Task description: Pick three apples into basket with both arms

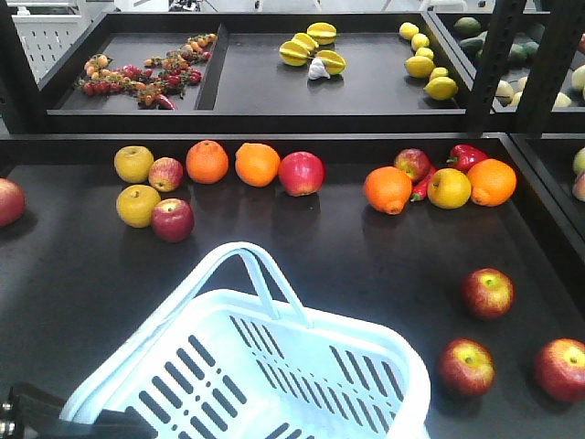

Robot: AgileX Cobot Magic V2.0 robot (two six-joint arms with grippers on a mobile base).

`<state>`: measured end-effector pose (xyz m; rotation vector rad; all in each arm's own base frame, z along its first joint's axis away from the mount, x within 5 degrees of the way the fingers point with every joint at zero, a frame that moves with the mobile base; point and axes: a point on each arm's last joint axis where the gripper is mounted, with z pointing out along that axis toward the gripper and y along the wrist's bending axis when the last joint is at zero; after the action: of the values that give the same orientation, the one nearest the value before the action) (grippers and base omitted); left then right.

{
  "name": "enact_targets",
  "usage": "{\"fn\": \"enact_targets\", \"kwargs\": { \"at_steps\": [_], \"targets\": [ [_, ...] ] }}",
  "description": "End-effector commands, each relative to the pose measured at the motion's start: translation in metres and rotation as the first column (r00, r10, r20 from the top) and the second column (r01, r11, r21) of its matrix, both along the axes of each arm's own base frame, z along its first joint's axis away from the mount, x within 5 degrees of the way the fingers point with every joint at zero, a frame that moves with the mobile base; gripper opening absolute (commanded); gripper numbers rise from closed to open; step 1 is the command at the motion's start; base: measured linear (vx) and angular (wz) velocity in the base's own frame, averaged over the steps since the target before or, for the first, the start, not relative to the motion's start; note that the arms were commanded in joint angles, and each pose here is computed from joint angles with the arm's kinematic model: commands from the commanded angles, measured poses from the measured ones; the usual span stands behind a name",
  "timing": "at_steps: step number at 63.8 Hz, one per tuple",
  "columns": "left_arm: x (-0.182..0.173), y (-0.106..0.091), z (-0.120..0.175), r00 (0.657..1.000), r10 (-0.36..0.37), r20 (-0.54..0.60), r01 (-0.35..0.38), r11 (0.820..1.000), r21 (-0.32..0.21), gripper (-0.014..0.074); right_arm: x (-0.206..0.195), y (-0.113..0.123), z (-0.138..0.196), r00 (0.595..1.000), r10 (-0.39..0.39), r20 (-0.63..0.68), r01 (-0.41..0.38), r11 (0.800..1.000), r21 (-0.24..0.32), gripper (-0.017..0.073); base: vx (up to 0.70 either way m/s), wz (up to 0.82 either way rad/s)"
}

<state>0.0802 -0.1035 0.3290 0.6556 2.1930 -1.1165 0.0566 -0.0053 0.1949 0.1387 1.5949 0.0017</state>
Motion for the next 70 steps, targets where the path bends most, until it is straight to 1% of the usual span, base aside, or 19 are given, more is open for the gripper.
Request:
{"fn": "enact_targets", "kwargs": {
  "at_steps": [1, 70],
  "targets": [
    [0.0014, -0.0028, 0.0142, 1.000, 0.026, 0.017, -0.024, 0.996, -0.091, -0.0006, -0.0002, 0.0005, 0.0027, 0.998, 0.004, 0.069, -0.002, 1.000, -0.017, -0.0004, 0.06, 0.01],
    [0.0014, -0.0028, 0.0142, 1.000, 0.026, 0.017, -0.024, 0.996, -0.091, -0.0006, -0.0002, 0.0005, 0.0027, 0.998, 0.004, 0.069, -0.002, 1.000, -0.017, -0.0004, 0.02, 0.00]
  ]
}}
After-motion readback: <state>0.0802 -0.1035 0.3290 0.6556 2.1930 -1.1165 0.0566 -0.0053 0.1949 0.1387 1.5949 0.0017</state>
